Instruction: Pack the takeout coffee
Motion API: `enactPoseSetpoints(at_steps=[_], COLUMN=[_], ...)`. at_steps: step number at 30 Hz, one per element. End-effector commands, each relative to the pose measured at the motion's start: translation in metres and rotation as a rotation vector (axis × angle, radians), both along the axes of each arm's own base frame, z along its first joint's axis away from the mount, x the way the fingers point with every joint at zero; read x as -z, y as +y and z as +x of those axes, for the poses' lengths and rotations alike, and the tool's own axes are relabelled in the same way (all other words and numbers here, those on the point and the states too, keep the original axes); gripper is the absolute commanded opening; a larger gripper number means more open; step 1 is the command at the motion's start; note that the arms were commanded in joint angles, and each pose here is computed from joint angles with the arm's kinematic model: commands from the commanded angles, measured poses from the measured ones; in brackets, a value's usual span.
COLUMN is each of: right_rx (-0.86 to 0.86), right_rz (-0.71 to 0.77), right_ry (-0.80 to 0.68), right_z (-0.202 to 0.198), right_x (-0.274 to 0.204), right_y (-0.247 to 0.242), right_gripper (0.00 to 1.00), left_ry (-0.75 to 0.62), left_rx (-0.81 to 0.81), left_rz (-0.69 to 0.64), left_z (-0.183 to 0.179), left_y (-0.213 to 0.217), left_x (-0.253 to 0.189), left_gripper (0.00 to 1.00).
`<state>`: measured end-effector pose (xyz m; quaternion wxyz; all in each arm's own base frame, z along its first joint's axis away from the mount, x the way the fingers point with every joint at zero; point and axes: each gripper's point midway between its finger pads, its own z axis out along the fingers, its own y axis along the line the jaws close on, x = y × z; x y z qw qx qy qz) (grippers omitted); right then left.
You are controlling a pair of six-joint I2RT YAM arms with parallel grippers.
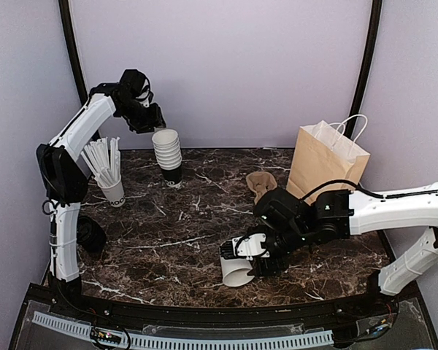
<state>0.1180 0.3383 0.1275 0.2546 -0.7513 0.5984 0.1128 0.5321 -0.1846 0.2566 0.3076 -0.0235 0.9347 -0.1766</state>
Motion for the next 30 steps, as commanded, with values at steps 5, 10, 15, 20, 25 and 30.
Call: enactPoseSetpoints(at_steps=[5,10,15,20,25,30], right_rx=[0.046,0.157,0.175,0.18,0.154,0.054], right_rz=[0.013,-0.013,-0.036,-0.039,-0.027,-0.041], right_ry=[-0.18,-0.337,-0.346,-0.339,-0.287,-0.129], right_z=[0.006,0.031,0.034,0.033,0.022,-0.012], right_x=[0.005,0.006,0.017,0.02,0.01,0.026], right_y=[0.008,0.007,0.006,0.006,0.001,-0.003], right_gripper=[0.66,0.6,0.59,0.57,0.55,0.54], left_ry=[-0.186,-0.218,-0.3,-0.31,-0.301,-0.324], left_rx=[0.03,0.08,0.065,0.065,0.081,0.157], left_rz=[0.16,0.18,0.111,0.12,0.151,0.141], left_z=[-0.057,-0.113,-0.15,-0.166,-0.174,-0.179], left_y=[-0.011,-0.045,-0.046,-0.039,-0.036,-0.045], left_x=[-0.079,-0.078,-0.1,-0.103,-0.09,-0.067], left_gripper=[0.49,0.48,0.49,0.48,0.48,0.48])
